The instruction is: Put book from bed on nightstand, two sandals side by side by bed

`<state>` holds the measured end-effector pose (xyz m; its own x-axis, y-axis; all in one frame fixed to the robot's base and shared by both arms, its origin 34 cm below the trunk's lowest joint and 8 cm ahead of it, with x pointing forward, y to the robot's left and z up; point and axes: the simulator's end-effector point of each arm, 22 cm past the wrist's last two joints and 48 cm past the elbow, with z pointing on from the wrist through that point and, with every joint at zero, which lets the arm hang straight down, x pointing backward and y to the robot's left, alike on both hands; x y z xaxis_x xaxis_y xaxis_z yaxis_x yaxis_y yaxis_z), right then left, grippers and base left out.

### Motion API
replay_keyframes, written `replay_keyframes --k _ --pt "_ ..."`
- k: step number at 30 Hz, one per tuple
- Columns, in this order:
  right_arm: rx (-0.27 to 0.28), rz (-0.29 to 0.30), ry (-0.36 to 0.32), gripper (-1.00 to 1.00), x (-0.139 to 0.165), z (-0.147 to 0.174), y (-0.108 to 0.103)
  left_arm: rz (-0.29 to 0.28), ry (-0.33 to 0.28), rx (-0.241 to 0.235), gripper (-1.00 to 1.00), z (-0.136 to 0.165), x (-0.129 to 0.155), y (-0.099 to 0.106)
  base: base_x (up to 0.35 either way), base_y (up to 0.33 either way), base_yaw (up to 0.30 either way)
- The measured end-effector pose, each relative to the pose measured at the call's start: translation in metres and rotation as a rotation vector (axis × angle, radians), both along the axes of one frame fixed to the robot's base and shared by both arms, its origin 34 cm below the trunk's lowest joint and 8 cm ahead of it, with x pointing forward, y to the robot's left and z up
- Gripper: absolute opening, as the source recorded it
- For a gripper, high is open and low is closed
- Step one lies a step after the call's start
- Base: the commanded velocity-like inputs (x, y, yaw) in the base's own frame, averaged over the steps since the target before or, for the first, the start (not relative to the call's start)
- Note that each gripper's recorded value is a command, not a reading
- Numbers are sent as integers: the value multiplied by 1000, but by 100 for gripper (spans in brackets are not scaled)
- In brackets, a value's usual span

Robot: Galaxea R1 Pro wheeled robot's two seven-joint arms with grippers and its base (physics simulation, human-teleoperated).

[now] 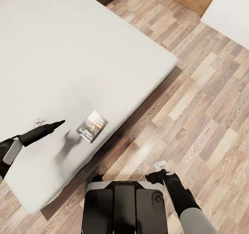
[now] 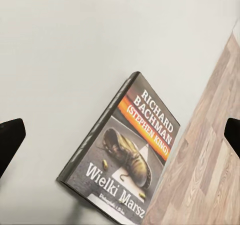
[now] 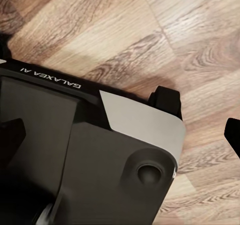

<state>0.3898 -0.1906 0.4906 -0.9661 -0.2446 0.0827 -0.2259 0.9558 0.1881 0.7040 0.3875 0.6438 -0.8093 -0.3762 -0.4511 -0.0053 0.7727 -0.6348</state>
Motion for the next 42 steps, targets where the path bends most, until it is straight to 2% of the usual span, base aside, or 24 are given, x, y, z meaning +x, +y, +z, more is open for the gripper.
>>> replay_keyframes --k 7,15,34,42 --pt "-1 1 11 100 -6 -3 0 -19 -23 -11 100 2 4 -6 0 0 0" --pt "-1 1 24 100 -12 -7 0 -58 -79 -20 100 14 17 -18 0 0 0" --pt "-2 1 51 100 -27 -14 -1 -77 -82 -29 100 6 14 -26 0 0 0" --pt "-8 -1 24 100 -15 -13 -4 -82 -88 -31 100 7 15 -29 0 0 0"
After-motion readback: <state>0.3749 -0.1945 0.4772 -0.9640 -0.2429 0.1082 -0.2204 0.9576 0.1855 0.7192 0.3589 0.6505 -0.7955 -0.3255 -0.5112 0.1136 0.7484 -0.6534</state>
